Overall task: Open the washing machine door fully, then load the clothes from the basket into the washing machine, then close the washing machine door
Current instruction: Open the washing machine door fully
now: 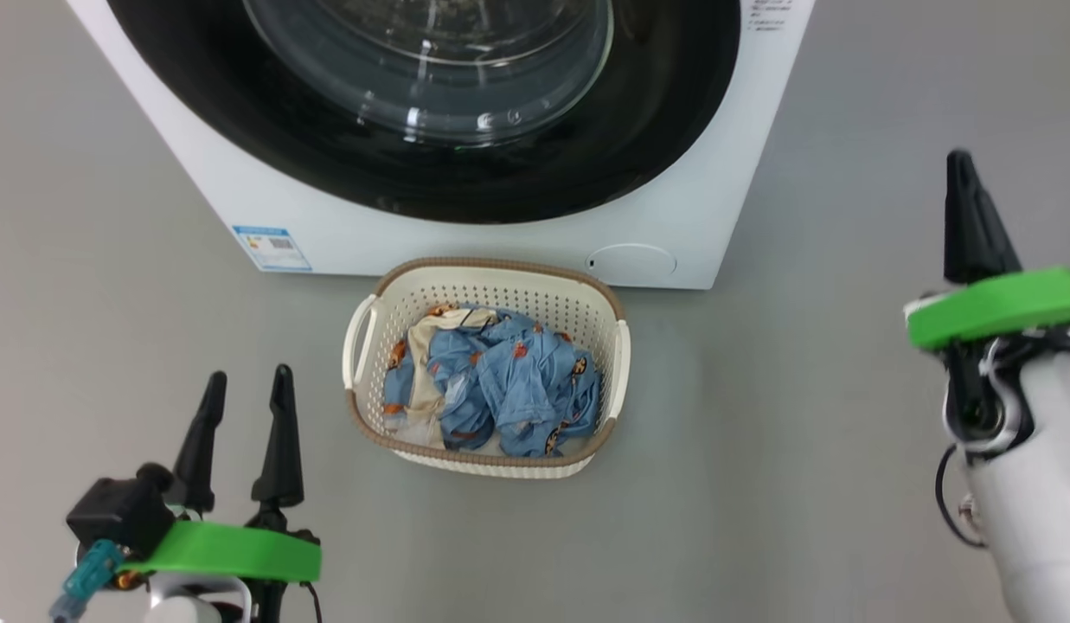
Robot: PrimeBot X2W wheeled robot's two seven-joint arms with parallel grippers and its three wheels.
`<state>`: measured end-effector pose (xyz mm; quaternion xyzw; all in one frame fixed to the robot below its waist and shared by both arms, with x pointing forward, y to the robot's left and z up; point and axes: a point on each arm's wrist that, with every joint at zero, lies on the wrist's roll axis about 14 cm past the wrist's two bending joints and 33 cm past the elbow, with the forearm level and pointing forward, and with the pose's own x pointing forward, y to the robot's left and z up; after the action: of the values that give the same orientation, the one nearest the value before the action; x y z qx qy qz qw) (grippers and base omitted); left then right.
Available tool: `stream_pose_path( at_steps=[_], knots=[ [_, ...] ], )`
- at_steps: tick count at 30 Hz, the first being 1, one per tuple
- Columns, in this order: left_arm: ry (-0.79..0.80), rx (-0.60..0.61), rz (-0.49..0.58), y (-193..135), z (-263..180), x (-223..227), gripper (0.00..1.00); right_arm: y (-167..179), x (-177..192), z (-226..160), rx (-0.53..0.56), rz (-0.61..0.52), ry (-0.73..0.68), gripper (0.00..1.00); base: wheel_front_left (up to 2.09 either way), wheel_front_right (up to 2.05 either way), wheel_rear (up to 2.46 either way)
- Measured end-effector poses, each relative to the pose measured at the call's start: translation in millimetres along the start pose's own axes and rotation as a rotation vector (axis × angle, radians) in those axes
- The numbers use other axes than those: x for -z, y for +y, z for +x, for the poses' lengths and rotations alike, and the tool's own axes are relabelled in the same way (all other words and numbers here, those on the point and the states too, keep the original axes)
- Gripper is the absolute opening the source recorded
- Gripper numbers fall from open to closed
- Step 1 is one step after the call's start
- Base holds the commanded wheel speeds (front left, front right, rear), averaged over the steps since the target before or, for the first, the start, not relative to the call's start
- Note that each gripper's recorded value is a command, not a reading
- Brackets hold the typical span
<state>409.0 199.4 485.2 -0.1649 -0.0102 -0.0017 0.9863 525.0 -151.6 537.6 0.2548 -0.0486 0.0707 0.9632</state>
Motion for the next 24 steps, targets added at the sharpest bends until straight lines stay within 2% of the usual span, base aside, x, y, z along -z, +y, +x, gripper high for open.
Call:
stream_pose_path(
  at_steps=[7, 16, 24],
  knots=[
    [-0.014, -0.005, 0.006, 5, 8, -4, 1.0, 9, -7, 30, -0.028, 0.154, 0.009, 0.0, 0.0, 0.0, 0.0],
    [0.008, -0.046, 0.013, 21, 9, 4, 1.0, 30, -2, 70, -0.104, 0.335, 0.118, 0.0, 0.0, 0.0, 0.0],
    [0.012, -0.067, 0.019, 30, 12, 5, 1.0, 38, -2, 100, -0.137, 0.404, 0.162, 0.0, 0.0, 0.0, 0.0]
  ],
)
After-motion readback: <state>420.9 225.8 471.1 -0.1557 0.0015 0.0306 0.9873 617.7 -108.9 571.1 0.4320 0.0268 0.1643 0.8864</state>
